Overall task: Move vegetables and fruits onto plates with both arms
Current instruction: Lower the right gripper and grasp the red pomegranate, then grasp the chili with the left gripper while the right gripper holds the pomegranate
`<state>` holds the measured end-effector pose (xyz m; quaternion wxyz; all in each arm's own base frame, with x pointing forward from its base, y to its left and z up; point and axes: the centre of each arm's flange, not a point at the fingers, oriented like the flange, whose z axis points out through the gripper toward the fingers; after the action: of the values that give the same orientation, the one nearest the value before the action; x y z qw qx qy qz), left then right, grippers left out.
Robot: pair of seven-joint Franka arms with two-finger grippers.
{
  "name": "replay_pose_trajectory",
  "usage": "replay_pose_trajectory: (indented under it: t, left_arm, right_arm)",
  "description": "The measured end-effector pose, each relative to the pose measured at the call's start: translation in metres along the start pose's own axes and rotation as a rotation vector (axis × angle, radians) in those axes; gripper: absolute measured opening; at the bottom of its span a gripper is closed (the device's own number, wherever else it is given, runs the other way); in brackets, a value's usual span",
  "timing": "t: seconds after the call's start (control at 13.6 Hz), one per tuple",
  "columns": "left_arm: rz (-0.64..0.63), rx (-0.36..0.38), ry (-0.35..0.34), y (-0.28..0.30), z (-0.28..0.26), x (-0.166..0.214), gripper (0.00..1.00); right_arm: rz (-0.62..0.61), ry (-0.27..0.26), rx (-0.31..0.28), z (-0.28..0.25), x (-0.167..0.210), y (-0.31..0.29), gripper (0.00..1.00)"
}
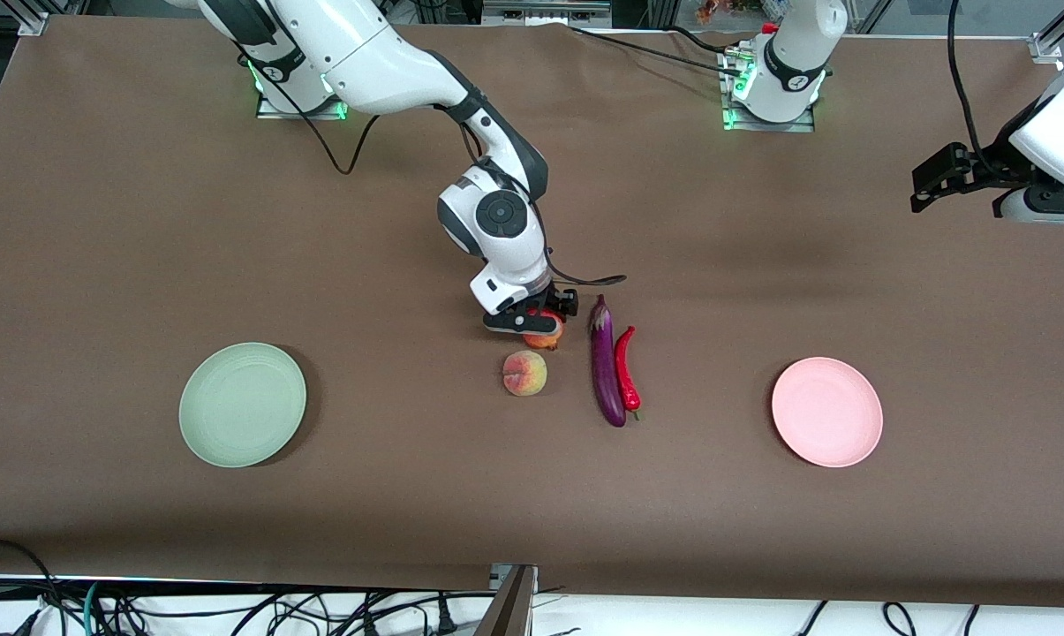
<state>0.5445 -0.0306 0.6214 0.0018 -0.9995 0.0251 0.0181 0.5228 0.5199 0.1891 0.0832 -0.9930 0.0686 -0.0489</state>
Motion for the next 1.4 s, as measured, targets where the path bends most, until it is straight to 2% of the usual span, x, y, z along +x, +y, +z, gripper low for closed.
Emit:
replay_pose_trajectory:
  t: [0.15,0.29,0.59,0.66,0.81,0.88,0.95,1.17,1.4]
  left_arm:
    - [0.004,-0.004,-0.018,0.002,0.008,0.004,1.00]
    - [0.021,-0.003,-0.098,0.009,0.040,0.015,1.00]
    - [0.037,0.025,-0.198,0.009,0.095,0.039,1.00]
    - [0.041,0.025,-0.209,0.008,0.101,0.041,1.00]
    - [0.050,0.021,-0.224,0.014,0.111,0.045,1.00]
    - [0.052,0.007,-0.228,0.022,0.121,0.050,1.00]
    - [0.034,-0.025,-0.224,0.033,0.138,0.059,1.00]
    - [-0.016,-0.087,-0.222,0.073,0.220,0.095,1.00]
    - [-0.094,-0.082,-0.210,0.123,0.295,0.113,1.00]
  right_arm:
    - [-0.002,0.006,-0.010,-0.007,0.006,0.000,0.48]
    - [0.003,-0.007,-0.044,-0.028,0.013,-0.001,0.28]
    - [0.038,-0.040,-0.124,-0.097,0.048,0.023,0.28]
    - [0.043,-0.042,-0.130,-0.107,0.055,0.029,0.32]
    - [0.047,-0.033,-0.115,-0.106,0.057,0.030,0.50]
    - [0.047,-0.012,-0.082,-0.100,0.056,0.025,0.61]
    - [0.046,0.008,-0.052,-0.092,0.055,0.022,0.70]
    - [0.041,0.025,-0.022,-0.051,0.049,0.022,1.00]
    - [0.035,0.036,-0.003,-0.029,0.044,0.022,1.00]
